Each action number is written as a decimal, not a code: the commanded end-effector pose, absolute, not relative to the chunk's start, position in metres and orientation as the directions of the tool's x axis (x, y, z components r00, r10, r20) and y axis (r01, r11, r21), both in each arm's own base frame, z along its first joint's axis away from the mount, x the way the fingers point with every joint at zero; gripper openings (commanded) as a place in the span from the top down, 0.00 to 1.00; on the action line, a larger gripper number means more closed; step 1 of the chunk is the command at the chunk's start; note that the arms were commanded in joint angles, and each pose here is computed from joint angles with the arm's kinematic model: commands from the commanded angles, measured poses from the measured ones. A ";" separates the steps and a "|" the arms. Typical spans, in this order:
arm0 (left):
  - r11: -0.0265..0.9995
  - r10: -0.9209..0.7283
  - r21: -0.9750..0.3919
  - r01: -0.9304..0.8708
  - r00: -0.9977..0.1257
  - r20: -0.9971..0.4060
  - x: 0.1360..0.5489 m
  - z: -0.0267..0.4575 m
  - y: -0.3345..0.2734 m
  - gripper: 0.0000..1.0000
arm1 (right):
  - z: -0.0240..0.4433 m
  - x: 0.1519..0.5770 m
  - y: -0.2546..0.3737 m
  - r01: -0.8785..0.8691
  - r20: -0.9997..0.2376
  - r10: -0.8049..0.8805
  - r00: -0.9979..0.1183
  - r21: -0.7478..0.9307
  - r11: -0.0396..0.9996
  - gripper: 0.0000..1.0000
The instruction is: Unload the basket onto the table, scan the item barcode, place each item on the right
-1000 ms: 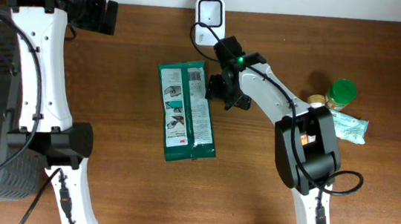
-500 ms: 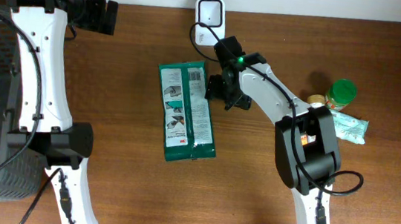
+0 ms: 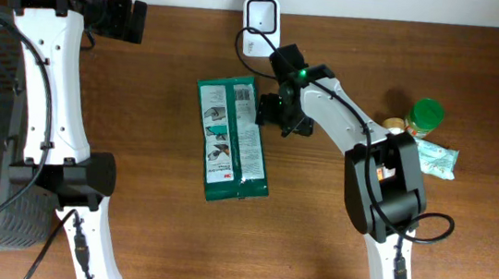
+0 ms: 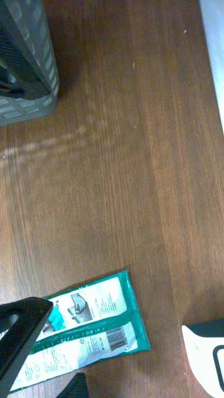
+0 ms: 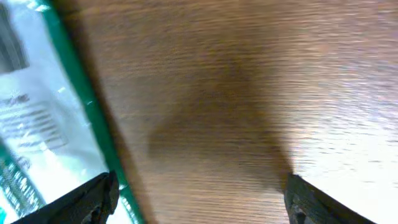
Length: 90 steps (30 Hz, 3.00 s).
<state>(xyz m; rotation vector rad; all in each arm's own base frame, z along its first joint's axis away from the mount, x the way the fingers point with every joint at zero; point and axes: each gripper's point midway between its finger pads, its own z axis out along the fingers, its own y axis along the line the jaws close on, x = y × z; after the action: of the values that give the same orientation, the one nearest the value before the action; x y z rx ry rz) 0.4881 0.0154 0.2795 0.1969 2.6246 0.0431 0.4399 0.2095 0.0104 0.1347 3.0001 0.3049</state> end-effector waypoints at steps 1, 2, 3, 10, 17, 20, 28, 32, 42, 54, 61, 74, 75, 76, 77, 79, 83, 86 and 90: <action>0.988 0.152 0.067 0.137 -0.857 -0.492 0.488 0.283 0.017 0.01 | 0.051 0.433 0.241 -0.140 -0.166 -0.082 -0.983 0.373 0.917 0.19; 0.988 0.151 0.066 0.136 -0.857 -0.492 0.488 0.283 0.017 0.01 | 0.065 0.432 0.253 -0.203 -0.200 -0.128 -0.971 0.421 0.884 0.20; 0.988 0.152 0.067 0.137 -0.857 -0.492 0.488 0.283 0.017 0.01 | 0.070 0.432 0.261 -0.231 -0.219 -0.145 -0.965 0.446 0.865 0.20; 0.987 0.160 0.096 0.129 -0.833 -0.529 0.498 0.289 0.021 0.01 | 0.068 0.430 0.270 -0.250 -0.225 -0.160 -0.961 0.458 0.853 0.20; 0.958 0.081 -0.179 0.223 -0.811 -0.579 0.499 0.298 -0.028 0.01 | 0.078 0.425 0.260 -0.235 -0.208 -0.154 -0.966 0.454 0.859 0.23; 0.956 0.073 -0.192 0.221 -0.814 -0.577 0.499 0.298 -0.030 0.35 | 0.101 0.421 0.246 -0.234 -0.212 -0.148 -0.966 0.479 0.846 0.23; 0.917 -0.083 -0.388 0.089 -0.911 -0.405 0.468 0.285 -0.050 1.00 | 0.157 0.419 0.198 -0.204 -0.218 -0.084 -0.972 0.614 0.762 0.25; 0.904 -0.063 -0.421 0.076 -0.950 -0.306 0.459 0.264 -0.087 1.00 | 0.152 0.422 0.180 -0.159 -0.197 -0.045 -0.979 0.615 0.772 0.25; 0.960 -0.017 -0.280 0.002 -0.998 -0.066 0.442 0.164 -0.111 1.00 | 0.146 0.424 0.178 -0.155 -0.196 -0.044 -0.980 0.600 0.785 0.24; 0.971 -0.036 -0.236 -0.025 -0.998 -0.045 0.439 0.061 -0.130 1.00 | 0.137 0.424 0.175 -0.147 -0.188 -0.046 -0.981 0.569 0.809 0.24; 0.990 -0.050 -0.136 -0.037 -0.994 -0.095 0.441 0.028 -0.111 1.00 | 0.107 0.419 0.195 -0.156 -0.136 -0.096 -0.986 0.551 0.820 0.24; 0.945 0.043 -0.319 0.076 -0.993 -0.110 0.429 0.016 -0.180 1.00 | 0.078 0.424 0.207 -0.090 -0.077 -0.057 -0.995 0.557 0.826 0.24; 0.937 0.052 -0.339 0.088 -0.992 -0.113 0.429 0.017 -0.187 1.00 | 0.078 0.425 0.205 -0.086 -0.077 -0.052 -0.996 0.557 0.826 0.24; 0.927 0.060 -0.360 0.100 -0.991 -0.123 0.430 0.019 -0.194 1.00 | 0.079 0.426 0.202 -0.081 -0.077 -0.046 -0.996 0.557 0.826 0.24; 0.925 0.067 -0.362 0.115 -0.988 -0.143 0.434 0.024 -0.195 1.00 | 0.079 0.427 0.199 -0.075 -0.077 -0.039 -0.996 0.557 0.827 0.24; 0.919 0.090 -0.362 0.158 -0.976 -0.198 0.446 0.043 -0.195 1.00 | 0.078 0.431 0.186 -0.046 -0.068 -0.010 -0.998 0.556 0.830 0.24; 0.911 0.079 -0.377 0.165 -0.969 -0.234 0.450 0.073 -0.191 1.00 | 0.077 0.429 0.165 -0.090 -0.080 -0.055 -0.995 0.550 0.830 0.26; 0.879 0.112 -0.438 0.190 -0.974 -0.197 0.437 0.071 -0.203 1.00 | 0.070 0.415 0.161 -0.188 -0.091 -0.166 -0.982 0.543 0.819 0.37; 0.848 0.148 -0.484 0.218 -0.973 -0.179 0.423 0.052 -0.218 1.00 | 0.046 0.392 0.166 -0.210 -0.062 -0.216 -0.974 0.592 0.778 0.49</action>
<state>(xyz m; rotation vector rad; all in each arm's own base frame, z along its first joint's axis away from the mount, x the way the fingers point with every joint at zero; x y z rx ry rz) 0.4369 -0.2022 0.0539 0.2125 2.9064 -0.6688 0.4090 0.1610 0.0656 -0.2506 2.9689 0.9216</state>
